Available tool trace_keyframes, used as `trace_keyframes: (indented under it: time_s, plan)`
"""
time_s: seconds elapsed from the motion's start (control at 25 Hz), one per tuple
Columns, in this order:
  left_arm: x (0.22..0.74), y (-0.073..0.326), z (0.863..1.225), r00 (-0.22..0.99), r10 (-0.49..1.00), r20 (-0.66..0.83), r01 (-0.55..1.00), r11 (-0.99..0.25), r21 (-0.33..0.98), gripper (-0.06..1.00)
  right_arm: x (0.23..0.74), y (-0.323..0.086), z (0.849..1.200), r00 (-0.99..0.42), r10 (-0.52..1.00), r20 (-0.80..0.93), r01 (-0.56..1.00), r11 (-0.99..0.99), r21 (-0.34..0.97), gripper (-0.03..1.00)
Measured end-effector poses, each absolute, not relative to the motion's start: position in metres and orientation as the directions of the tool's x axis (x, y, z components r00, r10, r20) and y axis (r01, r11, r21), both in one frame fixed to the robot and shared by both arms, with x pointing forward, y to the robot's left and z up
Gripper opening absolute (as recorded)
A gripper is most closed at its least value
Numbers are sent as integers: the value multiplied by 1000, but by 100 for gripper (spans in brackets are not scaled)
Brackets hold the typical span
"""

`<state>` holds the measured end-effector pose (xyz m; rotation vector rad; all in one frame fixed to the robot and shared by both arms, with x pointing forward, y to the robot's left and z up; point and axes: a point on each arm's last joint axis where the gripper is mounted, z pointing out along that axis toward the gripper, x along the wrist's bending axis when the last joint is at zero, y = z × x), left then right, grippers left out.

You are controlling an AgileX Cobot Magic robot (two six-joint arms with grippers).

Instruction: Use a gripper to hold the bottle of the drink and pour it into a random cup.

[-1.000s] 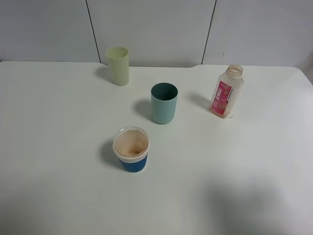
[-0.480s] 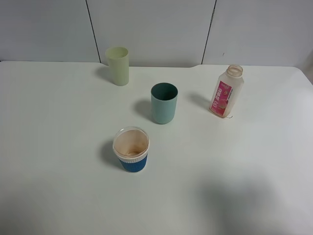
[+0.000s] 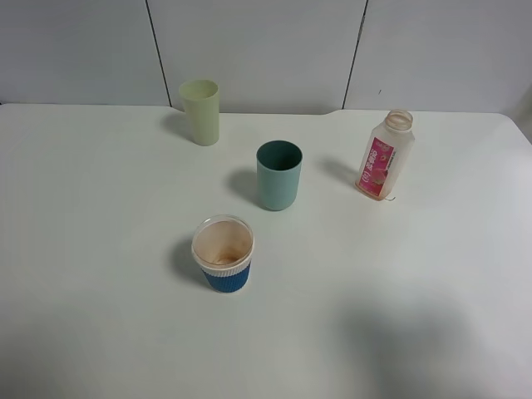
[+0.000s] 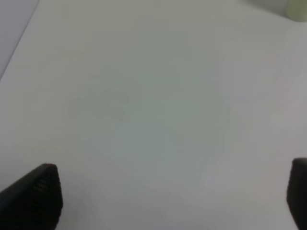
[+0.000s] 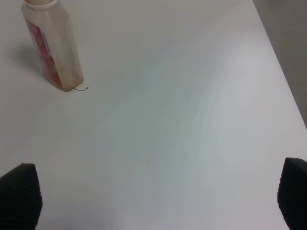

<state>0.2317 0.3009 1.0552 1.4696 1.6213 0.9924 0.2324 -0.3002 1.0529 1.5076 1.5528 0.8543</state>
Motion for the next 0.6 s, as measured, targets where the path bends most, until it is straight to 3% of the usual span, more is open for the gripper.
trace_keyframes:
  time_s: [0.6]
  plan:
    - [232, 301, 1055, -88, 996, -15, 440, 52, 897, 93, 232, -300, 1053, 22, 996, -84, 462, 64, 885, 98]
